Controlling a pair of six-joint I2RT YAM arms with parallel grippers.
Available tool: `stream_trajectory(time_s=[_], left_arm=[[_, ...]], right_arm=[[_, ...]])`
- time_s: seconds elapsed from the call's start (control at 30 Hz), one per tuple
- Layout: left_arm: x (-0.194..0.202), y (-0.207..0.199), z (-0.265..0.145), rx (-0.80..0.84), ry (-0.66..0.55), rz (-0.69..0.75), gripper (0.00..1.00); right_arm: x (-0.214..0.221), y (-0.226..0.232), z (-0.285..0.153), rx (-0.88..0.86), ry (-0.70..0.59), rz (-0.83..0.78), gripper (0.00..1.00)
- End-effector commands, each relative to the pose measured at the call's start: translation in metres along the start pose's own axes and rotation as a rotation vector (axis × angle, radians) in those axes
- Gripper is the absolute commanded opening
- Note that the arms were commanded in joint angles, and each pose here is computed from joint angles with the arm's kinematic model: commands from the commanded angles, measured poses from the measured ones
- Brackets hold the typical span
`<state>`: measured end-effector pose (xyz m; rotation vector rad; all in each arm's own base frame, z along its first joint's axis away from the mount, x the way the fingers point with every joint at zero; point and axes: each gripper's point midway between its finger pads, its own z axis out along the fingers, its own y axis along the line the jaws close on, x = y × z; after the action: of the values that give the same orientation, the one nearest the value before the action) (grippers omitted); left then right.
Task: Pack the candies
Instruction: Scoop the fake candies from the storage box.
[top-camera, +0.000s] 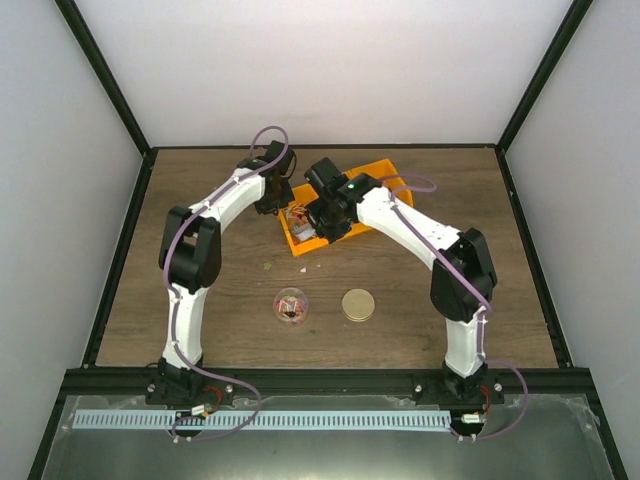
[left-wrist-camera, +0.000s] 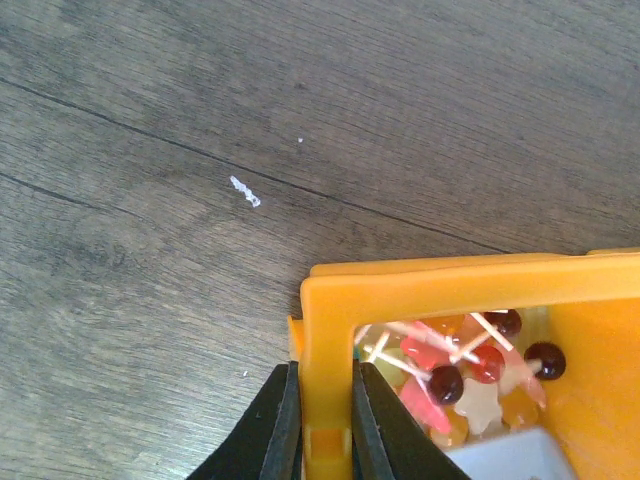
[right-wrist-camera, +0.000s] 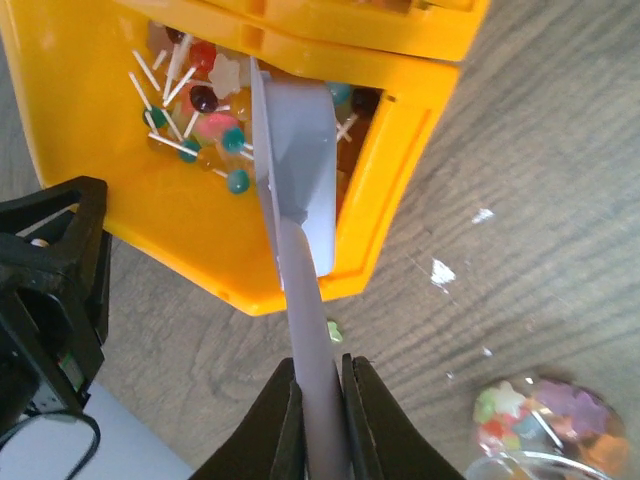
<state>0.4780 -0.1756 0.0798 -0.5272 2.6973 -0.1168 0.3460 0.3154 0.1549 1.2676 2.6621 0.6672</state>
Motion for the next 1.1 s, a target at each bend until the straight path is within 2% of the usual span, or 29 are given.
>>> stream_trajectory(time_s=[0.0, 0.17, 0.3, 0.5, 0.53, 0.6, 0.73, 0.9, 1.07], left_arm=[[0.027, 0.010, 0.012, -0.031, 0.098, 0.042, 0.04], [0.031, 0.011, 0.015, -0.040, 0.120, 0.120, 0.04], [0.028, 0.014, 0.012, -0.049, 0.110, 0.133, 0.04], [0.023, 0.008, 0.009, -0.027, 0.102, 0.112, 0.04], [0.023, 0.006, 0.009, -0.022, 0.101, 0.110, 0.04], [0.020, 0.007, 0.007, -0.028, 0.092, 0.103, 0.04], [0.018, 0.011, 0.007, -0.048, 0.084, 0.093, 0.04], [0.020, 0.009, 0.011, -0.043, 0.097, 0.080, 0.04], [0.019, 0.008, 0.010, -0.044, 0.095, 0.078, 0.04]], right_arm=[[-0.014, -0.028, 0.041, 0.145, -0.036, 0.013, 0.01], [-0.020, -0.013, 0.075, 0.053, 0.021, -0.030, 0.01], [-0.020, -0.010, 0.080, -0.030, 0.036, -0.089, 0.01], [-0.006, -0.007, 0.068, -0.376, 0.118, -0.141, 0.01], [-0.008, -0.013, 0.068, -0.370, 0.117, -0.112, 0.01], [-0.015, -0.028, 0.067, -0.253, 0.078, -0.066, 0.01], [-0.023, -0.028, 0.044, -0.066, 0.020, -0.029, 0.01], [-0.010, -0.025, 0.016, -0.003, 0.023, -0.035, 0.01], [0.000, -0.047, 0.015, 0.052, 0.045, -0.035, 0.01]])
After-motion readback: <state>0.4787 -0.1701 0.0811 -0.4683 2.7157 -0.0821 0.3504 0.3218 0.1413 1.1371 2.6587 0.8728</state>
